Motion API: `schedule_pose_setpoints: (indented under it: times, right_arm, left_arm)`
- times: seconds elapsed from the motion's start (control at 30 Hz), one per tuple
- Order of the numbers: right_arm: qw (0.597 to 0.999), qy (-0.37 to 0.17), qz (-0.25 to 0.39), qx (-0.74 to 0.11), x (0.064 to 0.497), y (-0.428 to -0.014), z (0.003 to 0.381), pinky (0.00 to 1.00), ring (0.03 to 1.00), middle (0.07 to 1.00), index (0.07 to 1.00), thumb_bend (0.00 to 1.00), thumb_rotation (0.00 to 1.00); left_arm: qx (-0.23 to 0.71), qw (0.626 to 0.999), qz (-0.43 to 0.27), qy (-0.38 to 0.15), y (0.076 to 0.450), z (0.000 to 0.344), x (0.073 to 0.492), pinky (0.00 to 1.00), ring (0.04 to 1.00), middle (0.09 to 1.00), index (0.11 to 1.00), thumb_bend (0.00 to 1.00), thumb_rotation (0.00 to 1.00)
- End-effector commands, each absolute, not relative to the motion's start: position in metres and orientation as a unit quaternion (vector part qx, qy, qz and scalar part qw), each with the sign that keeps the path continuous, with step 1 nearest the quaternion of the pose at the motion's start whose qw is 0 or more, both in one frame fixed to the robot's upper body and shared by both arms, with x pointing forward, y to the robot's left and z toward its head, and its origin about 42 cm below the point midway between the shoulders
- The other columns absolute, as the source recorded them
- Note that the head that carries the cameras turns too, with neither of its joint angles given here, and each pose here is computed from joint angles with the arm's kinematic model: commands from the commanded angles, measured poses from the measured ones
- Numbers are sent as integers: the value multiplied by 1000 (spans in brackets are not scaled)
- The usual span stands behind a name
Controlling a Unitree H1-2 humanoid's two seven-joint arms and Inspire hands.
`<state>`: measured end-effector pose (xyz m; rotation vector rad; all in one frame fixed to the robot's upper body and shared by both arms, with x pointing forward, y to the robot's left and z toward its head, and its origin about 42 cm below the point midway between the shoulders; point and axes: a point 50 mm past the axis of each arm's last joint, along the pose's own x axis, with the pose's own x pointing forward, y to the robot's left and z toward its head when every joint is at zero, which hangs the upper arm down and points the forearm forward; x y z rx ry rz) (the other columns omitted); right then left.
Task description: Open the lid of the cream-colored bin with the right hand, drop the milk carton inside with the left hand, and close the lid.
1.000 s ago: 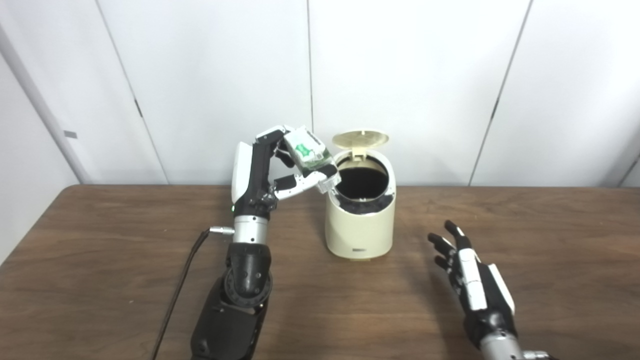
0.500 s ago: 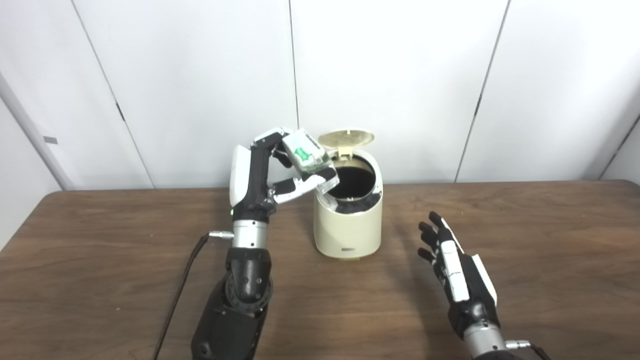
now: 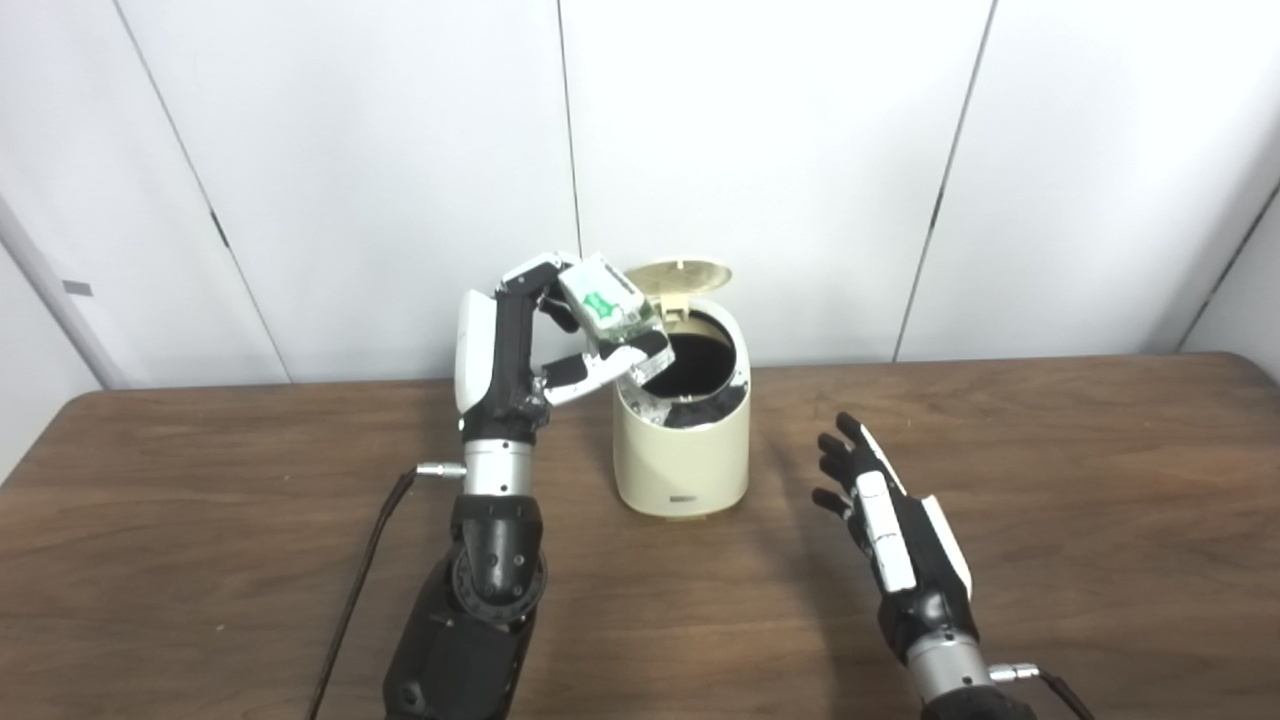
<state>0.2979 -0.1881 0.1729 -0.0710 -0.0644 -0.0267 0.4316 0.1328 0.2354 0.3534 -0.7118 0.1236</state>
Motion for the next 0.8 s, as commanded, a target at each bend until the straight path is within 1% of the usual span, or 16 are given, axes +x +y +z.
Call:
schedule_pose_setpoints:
  times: [0.0, 0.27, 0.43, 0.6, 0.77]
  right_arm:
    - [996, -85, -10, -25, 302, -181, 196, 842, 918, 912, 945, 510, 1000]
    - [996, -83, -16, -7, 302, -178, 194, 850, 916, 898, 941, 524, 1000]
    - [996, -84, -19, -6, 303, -177, 193, 844, 913, 890, 939, 511, 1000]
    - [996, -85, -20, 12, 304, -176, 193, 871, 923, 895, 940, 516, 1000]
    - [996, -85, -25, 25, 302, -175, 195, 870, 918, 881, 933, 574, 1000]
  left_arm:
    - [149, 899, 55, -408, 116, 270, 437, 365, 425, 512, 497, 477, 0]
    - [153, 903, 45, -398, 109, 261, 441, 390, 442, 513, 476, 478, 0]
    - [152, 906, 45, -392, 105, 259, 443, 391, 442, 508, 476, 479, 0]
    - [146, 908, 41, -391, 100, 257, 446, 400, 442, 510, 471, 479, 0]
    - [145, 906, 44, -394, 94, 256, 448, 392, 439, 513, 472, 478, 0]
